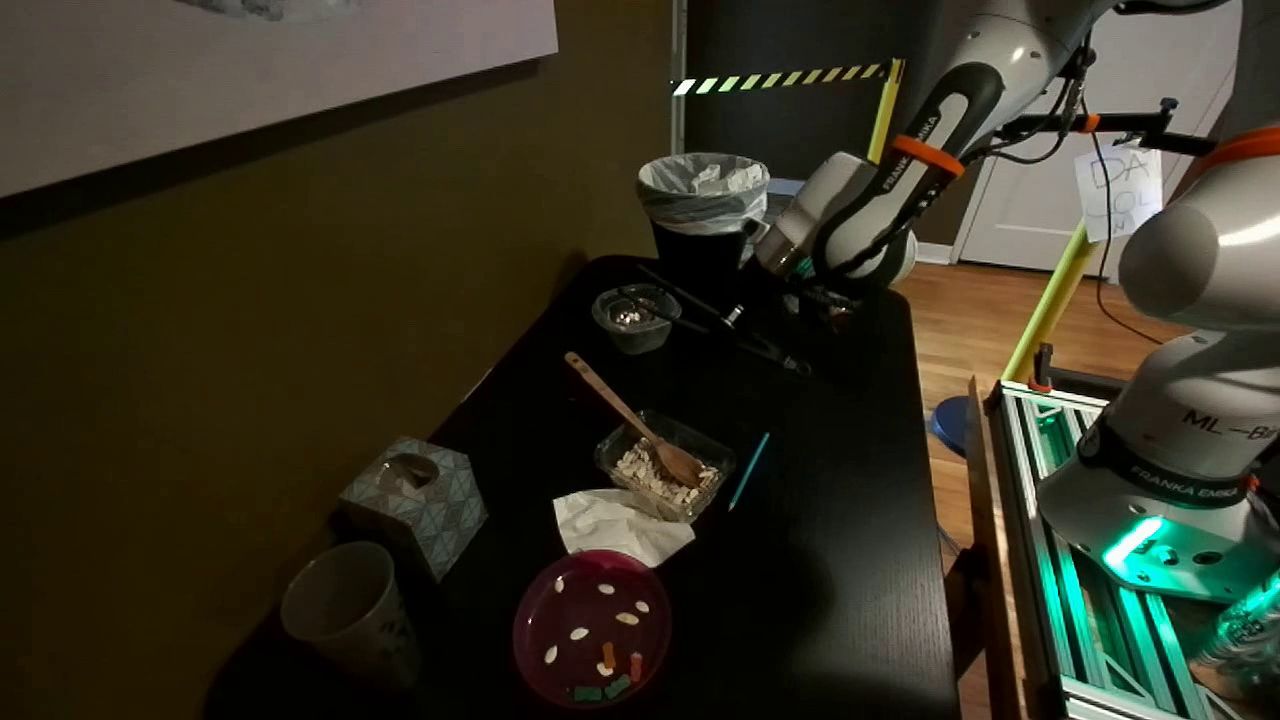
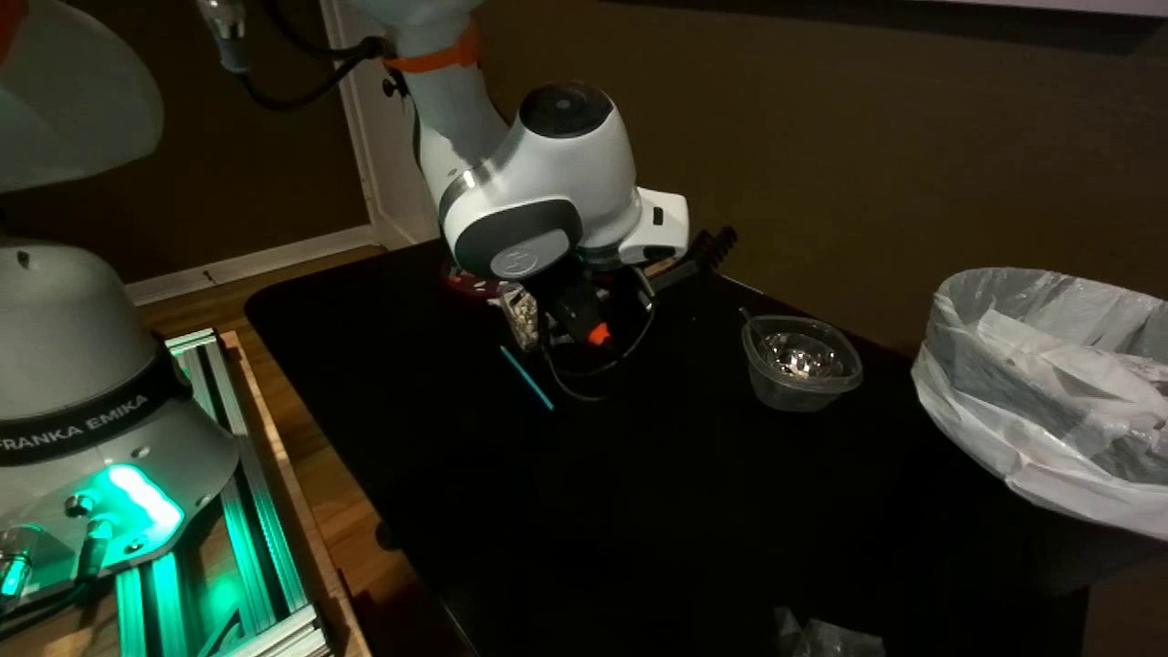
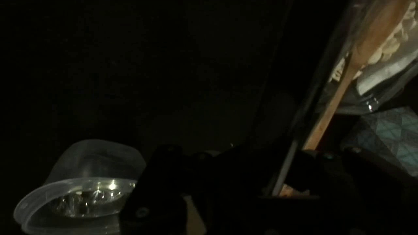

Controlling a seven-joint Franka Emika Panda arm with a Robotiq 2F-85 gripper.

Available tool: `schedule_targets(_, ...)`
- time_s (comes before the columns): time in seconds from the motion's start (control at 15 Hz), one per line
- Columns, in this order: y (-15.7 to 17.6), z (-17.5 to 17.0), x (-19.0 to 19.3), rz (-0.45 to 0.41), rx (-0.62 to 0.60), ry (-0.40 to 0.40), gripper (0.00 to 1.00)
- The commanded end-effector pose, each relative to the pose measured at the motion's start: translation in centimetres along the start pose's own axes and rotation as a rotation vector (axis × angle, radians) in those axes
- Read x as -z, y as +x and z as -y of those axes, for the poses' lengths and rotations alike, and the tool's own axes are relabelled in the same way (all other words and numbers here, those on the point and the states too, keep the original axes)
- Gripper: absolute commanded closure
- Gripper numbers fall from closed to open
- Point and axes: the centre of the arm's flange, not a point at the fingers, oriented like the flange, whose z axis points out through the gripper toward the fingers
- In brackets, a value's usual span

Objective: Put the tongs in the box on the left

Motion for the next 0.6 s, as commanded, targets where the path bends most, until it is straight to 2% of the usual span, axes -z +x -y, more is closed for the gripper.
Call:
schedule_targets(0.0,-0.1,0.2,2.8,-0.139,-0.048,0.085,1.00)
schedule_targets(0.13,0.0,1.0,3.3,-0.221,-0.010,0.087,1.00)
schedule_targets(0.47,-0.5,4.9,4.8,-0.500,0.128,0.087,1.00)
schedule_targets(0.53,-0.7,5.5,4.9,-0.517,0.154,0.071,1.00)
